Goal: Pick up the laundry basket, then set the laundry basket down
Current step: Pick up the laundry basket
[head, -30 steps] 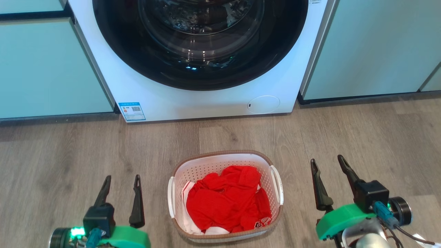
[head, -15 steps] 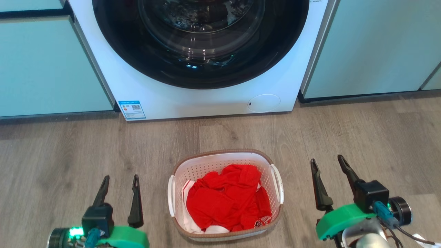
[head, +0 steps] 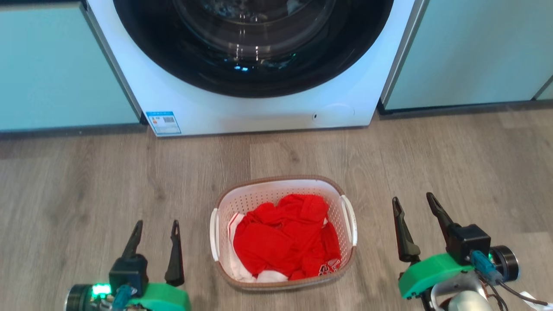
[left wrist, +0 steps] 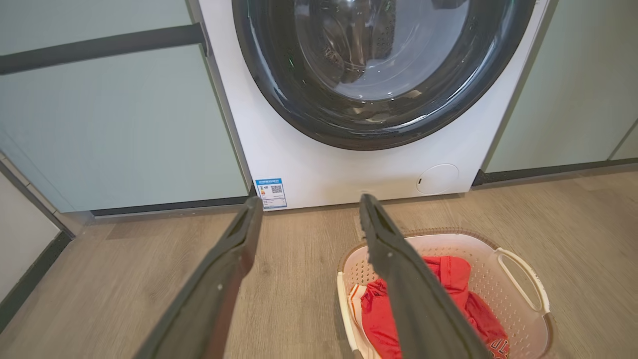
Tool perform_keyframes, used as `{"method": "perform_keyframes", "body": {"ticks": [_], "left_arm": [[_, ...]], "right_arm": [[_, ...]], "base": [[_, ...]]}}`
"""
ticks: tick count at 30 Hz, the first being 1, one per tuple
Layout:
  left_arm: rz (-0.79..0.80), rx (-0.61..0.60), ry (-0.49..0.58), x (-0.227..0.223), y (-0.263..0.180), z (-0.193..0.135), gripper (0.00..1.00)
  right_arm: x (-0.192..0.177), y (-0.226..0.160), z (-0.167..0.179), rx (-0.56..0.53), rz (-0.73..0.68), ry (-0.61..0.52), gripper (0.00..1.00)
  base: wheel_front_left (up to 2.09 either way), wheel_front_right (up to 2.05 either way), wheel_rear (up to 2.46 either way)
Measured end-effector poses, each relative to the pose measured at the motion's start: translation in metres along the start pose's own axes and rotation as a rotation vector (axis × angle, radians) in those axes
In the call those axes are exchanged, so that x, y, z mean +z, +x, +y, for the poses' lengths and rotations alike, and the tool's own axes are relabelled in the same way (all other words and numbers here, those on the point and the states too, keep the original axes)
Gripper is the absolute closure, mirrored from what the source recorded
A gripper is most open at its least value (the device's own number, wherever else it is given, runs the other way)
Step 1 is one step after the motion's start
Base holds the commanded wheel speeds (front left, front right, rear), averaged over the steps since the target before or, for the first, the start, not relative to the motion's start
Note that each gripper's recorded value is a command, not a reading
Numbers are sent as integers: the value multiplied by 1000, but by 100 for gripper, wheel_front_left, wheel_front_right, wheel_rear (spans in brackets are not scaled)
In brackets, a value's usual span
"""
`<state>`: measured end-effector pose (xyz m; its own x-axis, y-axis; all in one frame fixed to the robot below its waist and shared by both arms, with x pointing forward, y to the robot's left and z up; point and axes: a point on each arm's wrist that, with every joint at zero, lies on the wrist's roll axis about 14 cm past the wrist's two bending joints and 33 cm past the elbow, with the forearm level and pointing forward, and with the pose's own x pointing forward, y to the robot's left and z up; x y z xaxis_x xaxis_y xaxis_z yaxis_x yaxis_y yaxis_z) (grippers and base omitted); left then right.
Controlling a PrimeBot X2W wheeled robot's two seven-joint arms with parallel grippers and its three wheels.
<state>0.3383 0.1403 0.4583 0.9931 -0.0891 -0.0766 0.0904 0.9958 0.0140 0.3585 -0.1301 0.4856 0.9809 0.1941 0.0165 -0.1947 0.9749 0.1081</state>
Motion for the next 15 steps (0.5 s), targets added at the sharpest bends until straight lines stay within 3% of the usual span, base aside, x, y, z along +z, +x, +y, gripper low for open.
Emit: {"method": "perform_keyframes", "body": {"ticks": [15], "left_arm": [[152,-26,-35,-52,58,-5,0]], "right_arm": [[-52,61,-23,-23,135,-3,0]], "base": [[0,0,0]]}}
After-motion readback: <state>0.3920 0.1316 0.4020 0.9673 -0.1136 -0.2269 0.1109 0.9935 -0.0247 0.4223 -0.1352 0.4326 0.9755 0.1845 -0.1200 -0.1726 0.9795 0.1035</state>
